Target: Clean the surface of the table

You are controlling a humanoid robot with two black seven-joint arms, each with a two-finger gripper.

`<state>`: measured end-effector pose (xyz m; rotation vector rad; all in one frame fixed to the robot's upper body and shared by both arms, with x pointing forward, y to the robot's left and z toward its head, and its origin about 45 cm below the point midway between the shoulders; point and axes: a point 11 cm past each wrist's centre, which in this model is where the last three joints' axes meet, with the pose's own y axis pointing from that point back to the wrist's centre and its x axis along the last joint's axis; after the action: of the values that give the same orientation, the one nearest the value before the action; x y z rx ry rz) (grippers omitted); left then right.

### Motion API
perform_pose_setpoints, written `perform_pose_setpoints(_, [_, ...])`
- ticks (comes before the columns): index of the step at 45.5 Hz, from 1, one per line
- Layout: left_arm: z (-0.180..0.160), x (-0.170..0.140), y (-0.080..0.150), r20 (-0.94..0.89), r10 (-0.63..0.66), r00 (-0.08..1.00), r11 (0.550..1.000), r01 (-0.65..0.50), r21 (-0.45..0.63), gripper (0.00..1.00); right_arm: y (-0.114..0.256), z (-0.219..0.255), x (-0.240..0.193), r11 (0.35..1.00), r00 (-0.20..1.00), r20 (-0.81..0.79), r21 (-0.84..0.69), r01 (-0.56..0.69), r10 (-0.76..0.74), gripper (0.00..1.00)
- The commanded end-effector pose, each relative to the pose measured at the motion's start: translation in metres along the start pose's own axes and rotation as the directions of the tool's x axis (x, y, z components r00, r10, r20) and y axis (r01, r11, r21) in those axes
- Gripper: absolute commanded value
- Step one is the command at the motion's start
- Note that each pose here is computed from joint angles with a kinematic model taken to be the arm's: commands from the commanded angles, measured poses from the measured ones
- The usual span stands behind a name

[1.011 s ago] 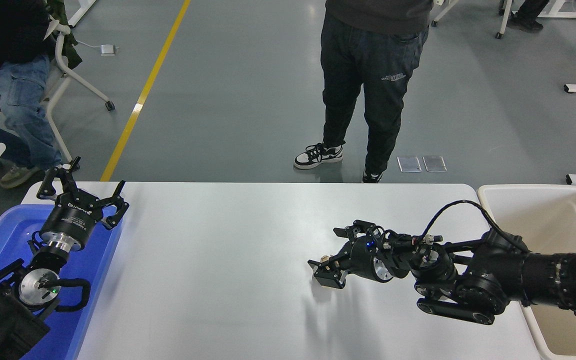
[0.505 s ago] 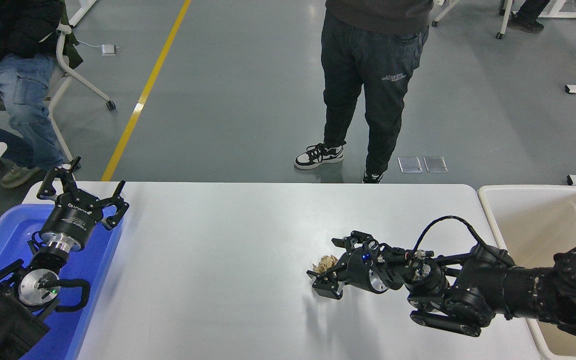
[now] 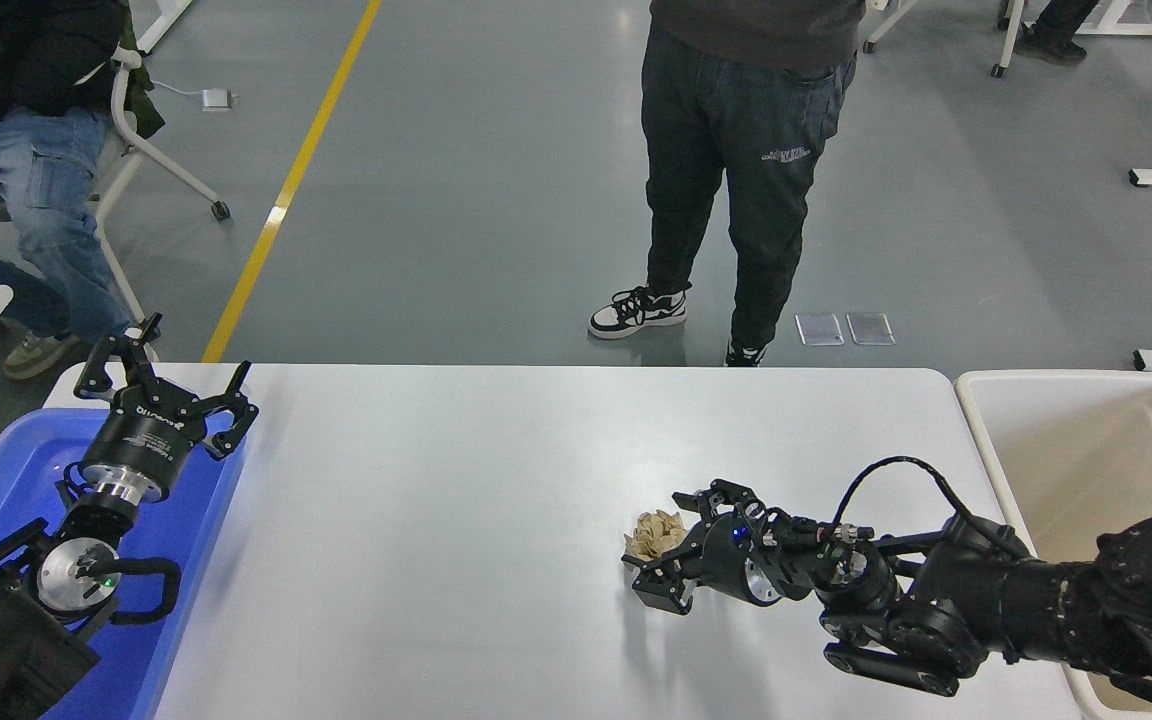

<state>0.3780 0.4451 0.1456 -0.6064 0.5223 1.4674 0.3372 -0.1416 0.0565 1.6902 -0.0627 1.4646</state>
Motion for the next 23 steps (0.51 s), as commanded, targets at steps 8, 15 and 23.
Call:
perform_pose_setpoints(8, [0.0000, 0.0000, 0.0000, 0.001, 0.000, 1.000, 1.000, 0.000, 0.000, 1.00, 0.0017, 0.0006, -0.0125, 1.000, 1.000, 0.014, -0.019, -0.019, 0.019, 0.98])
perform_pose_setpoints(15, [0.0001, 0.0000, 0.0000, 0.000, 0.000, 1.000, 1.000, 0.000, -0.001, 1.00, -0.0006, -0.0007, -0.0176, 0.999, 1.000, 0.014, -0.025, -0.026, 0.026, 0.97])
perform_pose_setpoints(23, [0.0001, 0.0000, 0.0000, 0.000, 0.000, 1.000, 1.000, 0.000, -0.001, 1.00, -0.0028, -0.0019, -0.0164, 0.998, 0.999, 0.012, -0.026, -0.050, 0.050, 0.83])
